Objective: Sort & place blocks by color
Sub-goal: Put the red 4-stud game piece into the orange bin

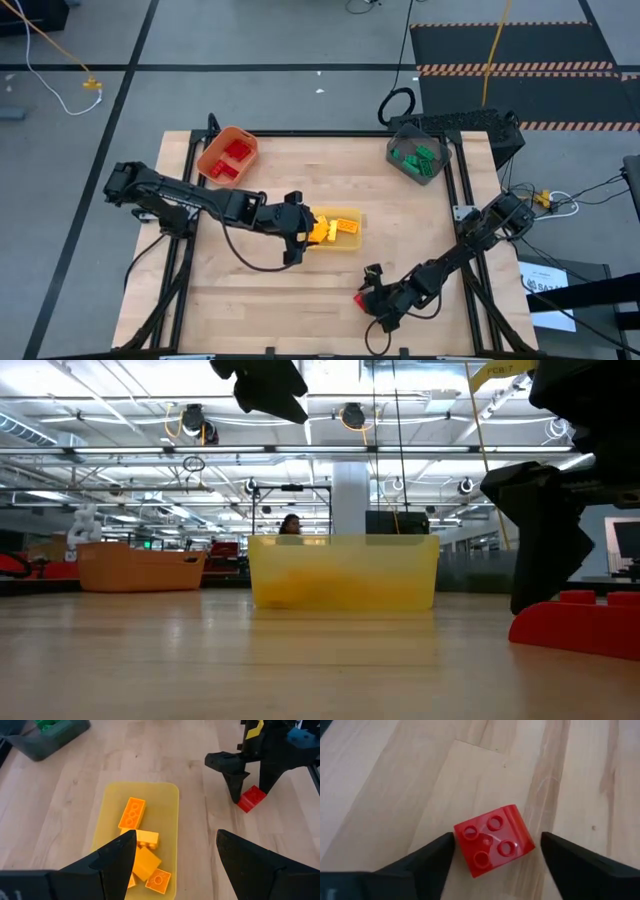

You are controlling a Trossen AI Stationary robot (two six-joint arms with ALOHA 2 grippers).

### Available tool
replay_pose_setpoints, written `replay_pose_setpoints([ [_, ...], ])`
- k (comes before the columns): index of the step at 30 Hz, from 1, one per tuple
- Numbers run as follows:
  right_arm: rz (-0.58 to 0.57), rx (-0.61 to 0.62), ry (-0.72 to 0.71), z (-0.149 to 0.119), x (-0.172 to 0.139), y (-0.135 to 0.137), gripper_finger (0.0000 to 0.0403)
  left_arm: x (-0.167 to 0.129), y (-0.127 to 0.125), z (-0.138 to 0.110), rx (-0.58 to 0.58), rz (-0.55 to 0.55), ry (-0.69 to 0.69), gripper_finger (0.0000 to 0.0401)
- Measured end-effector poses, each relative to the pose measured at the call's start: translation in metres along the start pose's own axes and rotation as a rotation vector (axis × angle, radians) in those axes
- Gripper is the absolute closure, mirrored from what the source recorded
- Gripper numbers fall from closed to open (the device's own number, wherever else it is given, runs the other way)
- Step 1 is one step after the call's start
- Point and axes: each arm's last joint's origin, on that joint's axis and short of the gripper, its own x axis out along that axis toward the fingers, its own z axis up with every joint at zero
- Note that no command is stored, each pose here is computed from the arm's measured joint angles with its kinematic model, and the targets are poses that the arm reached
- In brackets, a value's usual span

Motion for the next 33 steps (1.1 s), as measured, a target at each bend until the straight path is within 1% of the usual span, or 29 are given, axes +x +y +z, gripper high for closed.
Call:
replay_pose_setpoints([
  [2,0.001,-0.004,0.003,0.0,0.0,0.0,0.0142,0.0,0.0,0.0,0.0,0.0,0.0,0.0127],
  [6,-0.009,-0.019,-0.007,0.0,0.0,0.0,0.0228,0.0,0.0,0.0,0.0,0.0,0.0,0.0127],
  [8,0.009,-0.015,-0.007,0.002,-0.001,0.0,0.0272,0.0,0.0,0.0,0.0,0.0,0.0,0.0128],
  [9,0.017,-0.013,-0.007,0.002,0.0,0.0,0.0289,0.0,0.0,0.0,0.0,0.0,0.0,0.0128],
  [10,0.014,-0.012,-0.01,0.002,0.0,0.0,0.0298,0.0,0.0,0.0,0.0,0.0,0.0,0.0127],
  [16,-0.008,-0.006,-0.053,0.005,0.0,0.0,0.0298,0.0,0.0,0.0,0.003,0.0,0.0,0.0128],
  [23,-0.066,-0.049,-0.079,0.009,-0.008,-0.008,0.0298,0.0,0.0,0.0,0.009,0.0,0.001,0.0127],
  [28,-0.113,-0.075,-0.182,0.024,-0.033,-0.013,0.0298,0.0,0.0,0.0,0.009,0.0,0.002,0.0128],
  [33,-0.202,-0.112,-0.299,0.038,-0.066,-0.022,0.0298,0.0,0.0,0.0,0.012,0.0,0.002,0.0128],
])
